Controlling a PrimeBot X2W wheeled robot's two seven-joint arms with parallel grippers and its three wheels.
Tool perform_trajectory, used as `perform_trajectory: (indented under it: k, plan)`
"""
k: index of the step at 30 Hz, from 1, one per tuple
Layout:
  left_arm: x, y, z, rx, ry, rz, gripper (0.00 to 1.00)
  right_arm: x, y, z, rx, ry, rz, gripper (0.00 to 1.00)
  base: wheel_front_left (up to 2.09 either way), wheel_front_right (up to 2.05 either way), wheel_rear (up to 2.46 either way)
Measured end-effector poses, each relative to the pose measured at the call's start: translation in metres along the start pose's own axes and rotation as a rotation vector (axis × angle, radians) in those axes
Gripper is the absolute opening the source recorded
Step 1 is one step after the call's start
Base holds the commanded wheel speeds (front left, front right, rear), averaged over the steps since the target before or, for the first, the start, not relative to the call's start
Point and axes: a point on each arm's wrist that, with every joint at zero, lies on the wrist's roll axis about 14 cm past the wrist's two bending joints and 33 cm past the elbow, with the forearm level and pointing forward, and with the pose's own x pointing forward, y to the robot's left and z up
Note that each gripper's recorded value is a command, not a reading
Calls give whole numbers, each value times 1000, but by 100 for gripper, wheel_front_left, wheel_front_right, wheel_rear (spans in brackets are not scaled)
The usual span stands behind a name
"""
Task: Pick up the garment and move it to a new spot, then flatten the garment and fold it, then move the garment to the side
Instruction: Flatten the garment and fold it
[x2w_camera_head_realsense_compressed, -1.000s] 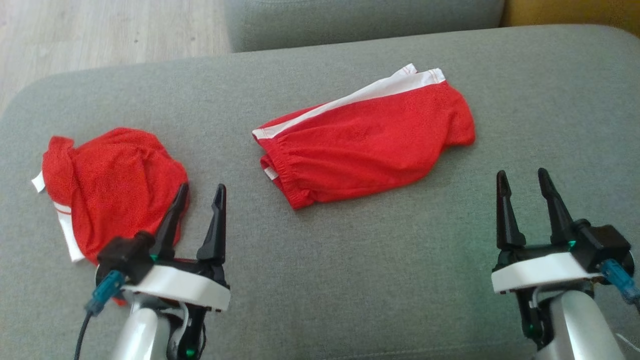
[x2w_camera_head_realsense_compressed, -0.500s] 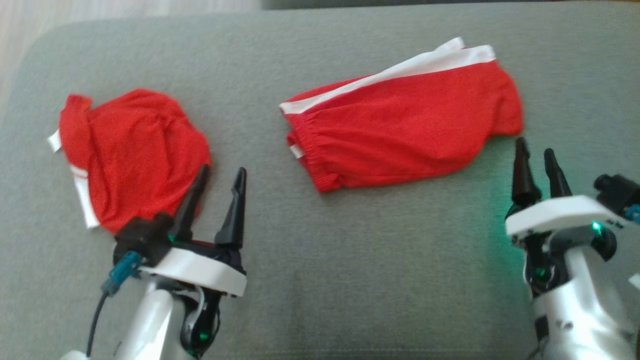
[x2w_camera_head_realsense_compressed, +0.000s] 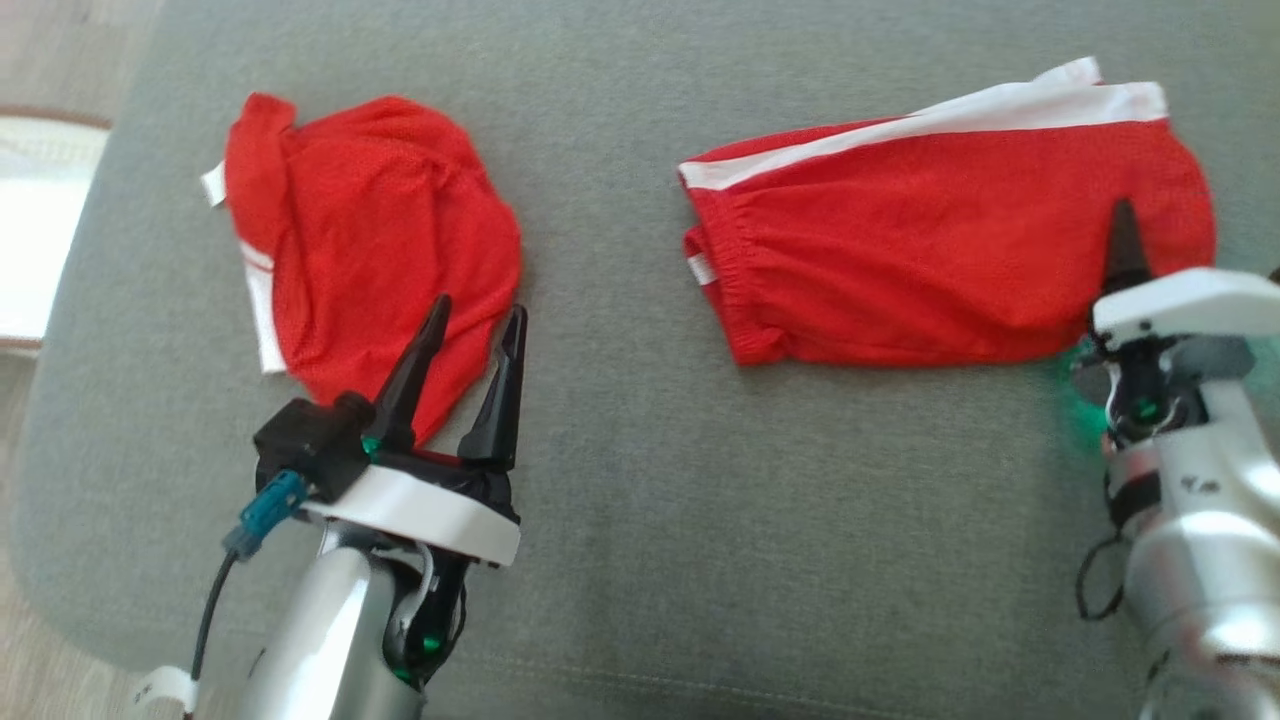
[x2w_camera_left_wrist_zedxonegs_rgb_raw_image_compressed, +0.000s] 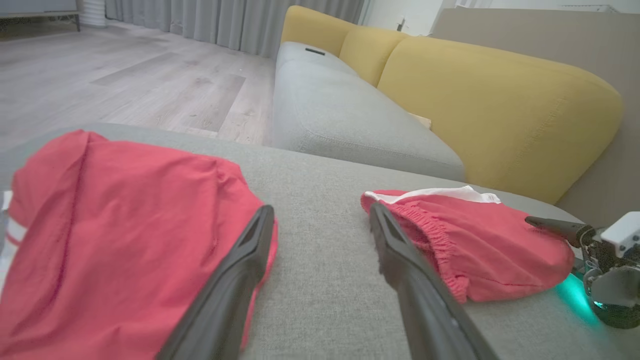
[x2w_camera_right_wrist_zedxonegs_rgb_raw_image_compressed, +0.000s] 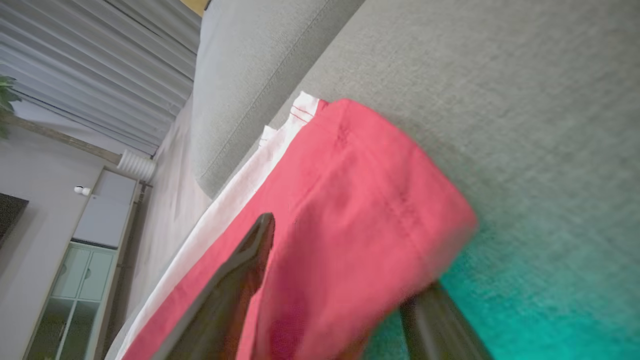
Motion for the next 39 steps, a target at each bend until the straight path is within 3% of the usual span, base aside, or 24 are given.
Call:
perform_trajectory:
  k: [16, 18, 29, 36, 39]
  plan:
    - [2, 14, -3, -14, 10, 50, 100, 48, 21, -5, -103, 89, -24, 100, 0, 0, 0]
    - [2, 14, -4, -14, 13, 56, 100, 50, 21, -3, -120, 85, -25, 0, 0, 0, 0]
    - [7, 2, 1, -21, -4, 18, 100, 32, 13, 18, -156, -49, -44, 0, 0, 0, 0]
    - [11, -9, 9, -26, -29, -15, 100, -1, -38, 44, -149, -151, -151, 0, 0, 0, 0]
    - [12, -17, 13, -21, -41, -39, 100, -26, -76, 64, -143, -200, -237, 0, 0, 0, 0]
